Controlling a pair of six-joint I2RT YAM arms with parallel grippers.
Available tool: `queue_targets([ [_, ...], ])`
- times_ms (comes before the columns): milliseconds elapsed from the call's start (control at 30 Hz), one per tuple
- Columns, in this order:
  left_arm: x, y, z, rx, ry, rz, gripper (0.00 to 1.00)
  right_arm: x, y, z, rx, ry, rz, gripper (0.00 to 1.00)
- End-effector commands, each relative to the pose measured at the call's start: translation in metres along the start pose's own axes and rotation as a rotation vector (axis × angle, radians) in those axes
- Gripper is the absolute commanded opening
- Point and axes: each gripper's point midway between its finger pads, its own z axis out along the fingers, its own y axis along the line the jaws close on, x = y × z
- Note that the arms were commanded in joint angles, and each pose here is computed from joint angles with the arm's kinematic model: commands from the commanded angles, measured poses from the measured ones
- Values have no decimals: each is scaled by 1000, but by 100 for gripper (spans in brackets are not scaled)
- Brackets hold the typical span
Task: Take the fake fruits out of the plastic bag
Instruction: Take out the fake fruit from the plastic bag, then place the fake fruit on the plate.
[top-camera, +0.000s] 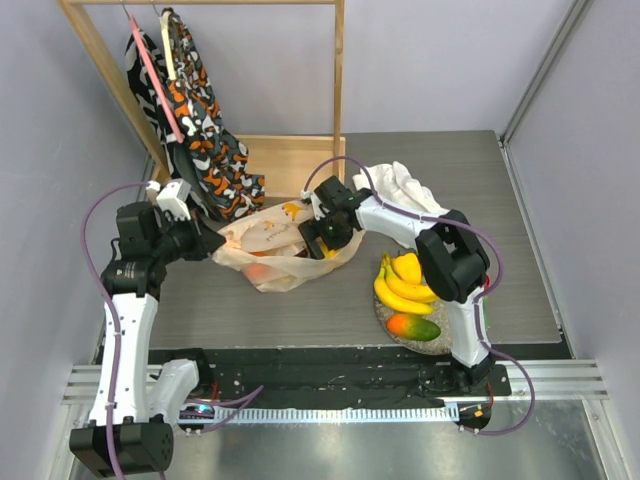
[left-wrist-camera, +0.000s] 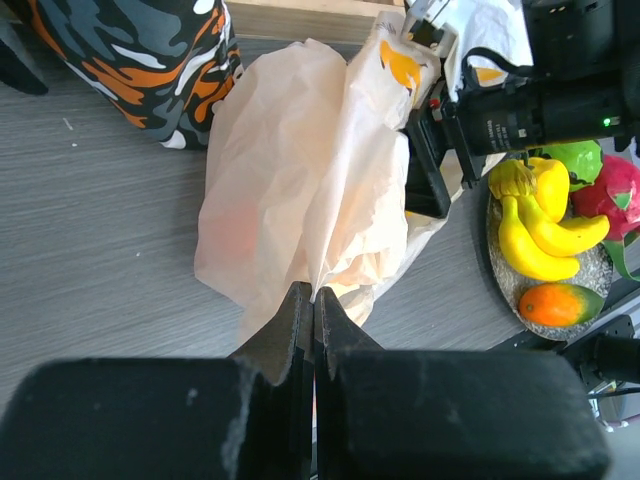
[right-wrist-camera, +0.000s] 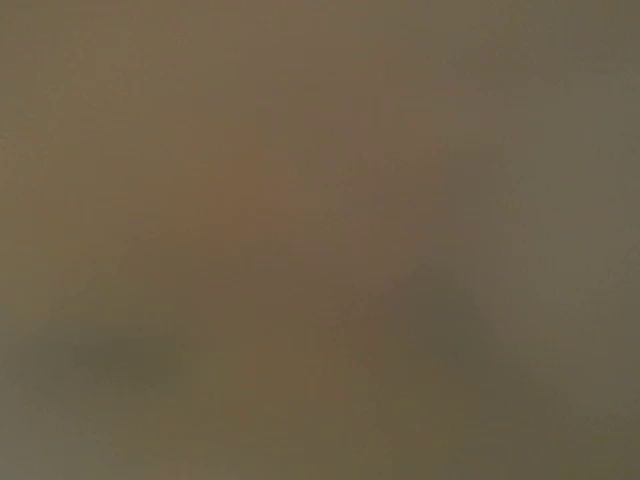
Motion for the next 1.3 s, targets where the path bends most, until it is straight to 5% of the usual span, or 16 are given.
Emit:
queue_targets([
  [0, -9, -3, -6, 8, -40, 20, 0, -25, -1, -8, 16, -66, 21, 90],
  [167, -8, -3, -7, 7, -36, 16, 0, -17, 3, -19, 4, -52, 32, 86],
  [267, -9, -2, -5, 8, -36, 14, 0, -16, 8, -32, -15, -73, -2, 61],
  [367, -11, -2, -4, 11, -39, 14, 0, -36, 18, -60, -52, -144, -50, 50],
  [633, -15, -1, 2, 21, -37, 5, 0, -66, 43, -162, -142, -344, -253, 46],
  [800, -21, -2, 3, 27, -45, 8, 0, -15, 38, -199, -176, -338, -290, 44],
  [933, -24, -3, 2, 24, -52, 15, 0, 41, -14, -230, -81, -317, -294, 43],
  [1267, -22, 1, 8, 24, -37, 11, 0, 209, -61, -259, 91, -1, -542, 38],
])
